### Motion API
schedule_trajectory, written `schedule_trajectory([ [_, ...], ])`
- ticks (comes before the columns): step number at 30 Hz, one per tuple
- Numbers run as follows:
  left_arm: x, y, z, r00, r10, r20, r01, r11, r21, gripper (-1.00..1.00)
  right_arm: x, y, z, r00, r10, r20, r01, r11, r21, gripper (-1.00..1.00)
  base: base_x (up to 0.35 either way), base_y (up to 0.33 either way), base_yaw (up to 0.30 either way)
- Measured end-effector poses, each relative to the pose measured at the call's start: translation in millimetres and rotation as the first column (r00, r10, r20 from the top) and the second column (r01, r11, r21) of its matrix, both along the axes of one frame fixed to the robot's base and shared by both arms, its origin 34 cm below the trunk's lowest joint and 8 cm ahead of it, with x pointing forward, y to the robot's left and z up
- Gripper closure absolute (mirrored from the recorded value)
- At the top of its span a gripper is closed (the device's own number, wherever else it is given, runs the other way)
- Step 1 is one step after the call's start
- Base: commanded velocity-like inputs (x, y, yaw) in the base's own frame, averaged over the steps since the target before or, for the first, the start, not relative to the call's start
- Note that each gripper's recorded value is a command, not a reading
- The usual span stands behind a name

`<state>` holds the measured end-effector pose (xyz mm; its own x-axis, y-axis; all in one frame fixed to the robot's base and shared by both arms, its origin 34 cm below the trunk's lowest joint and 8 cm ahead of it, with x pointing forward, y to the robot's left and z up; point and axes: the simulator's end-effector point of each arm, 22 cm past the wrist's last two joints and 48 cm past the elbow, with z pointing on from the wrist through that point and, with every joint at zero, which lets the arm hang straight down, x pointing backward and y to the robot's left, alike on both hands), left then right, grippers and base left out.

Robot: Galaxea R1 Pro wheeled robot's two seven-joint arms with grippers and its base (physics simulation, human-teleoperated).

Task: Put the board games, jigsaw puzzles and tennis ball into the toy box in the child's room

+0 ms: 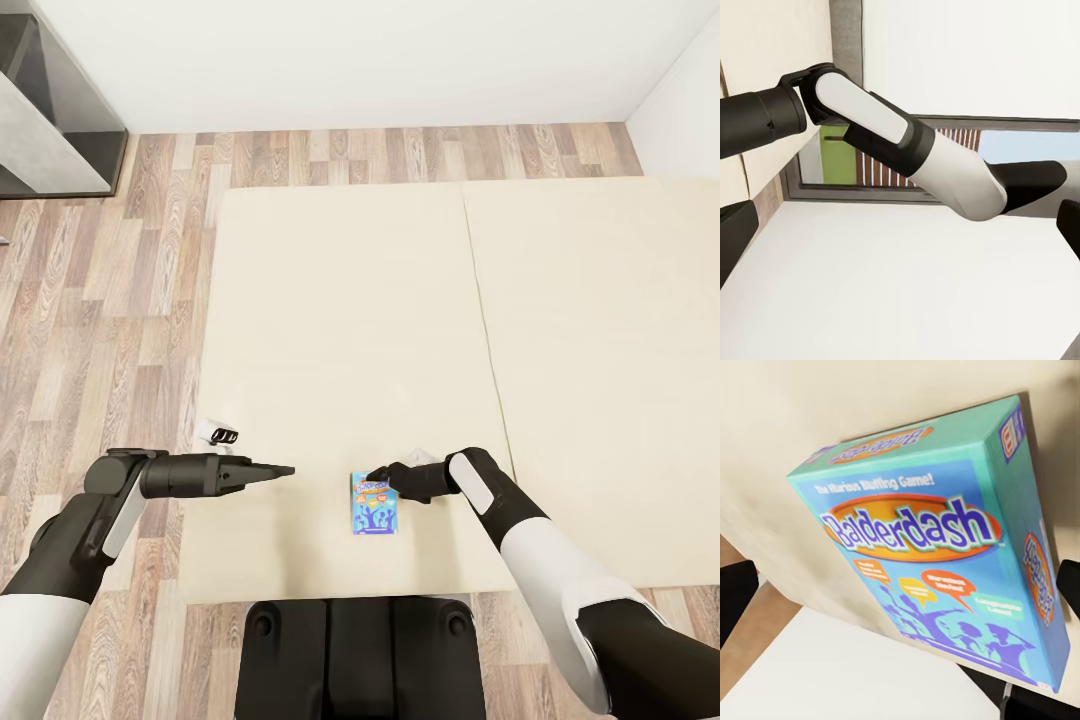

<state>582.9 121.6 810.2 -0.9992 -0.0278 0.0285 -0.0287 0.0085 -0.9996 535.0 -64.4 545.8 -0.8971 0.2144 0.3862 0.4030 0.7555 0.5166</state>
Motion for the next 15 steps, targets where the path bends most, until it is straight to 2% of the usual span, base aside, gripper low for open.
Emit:
schedule_trajectory([
  [15,0.0,0.0,0.0,1.000,0.000,0.000,0.000,1.000,0.000,-1.00,0.4,-0.2,-0.1,1.000,-0.001,0.001,0.001,1.000,-0.001,-1.00,0.000,0.000,0.000],
])
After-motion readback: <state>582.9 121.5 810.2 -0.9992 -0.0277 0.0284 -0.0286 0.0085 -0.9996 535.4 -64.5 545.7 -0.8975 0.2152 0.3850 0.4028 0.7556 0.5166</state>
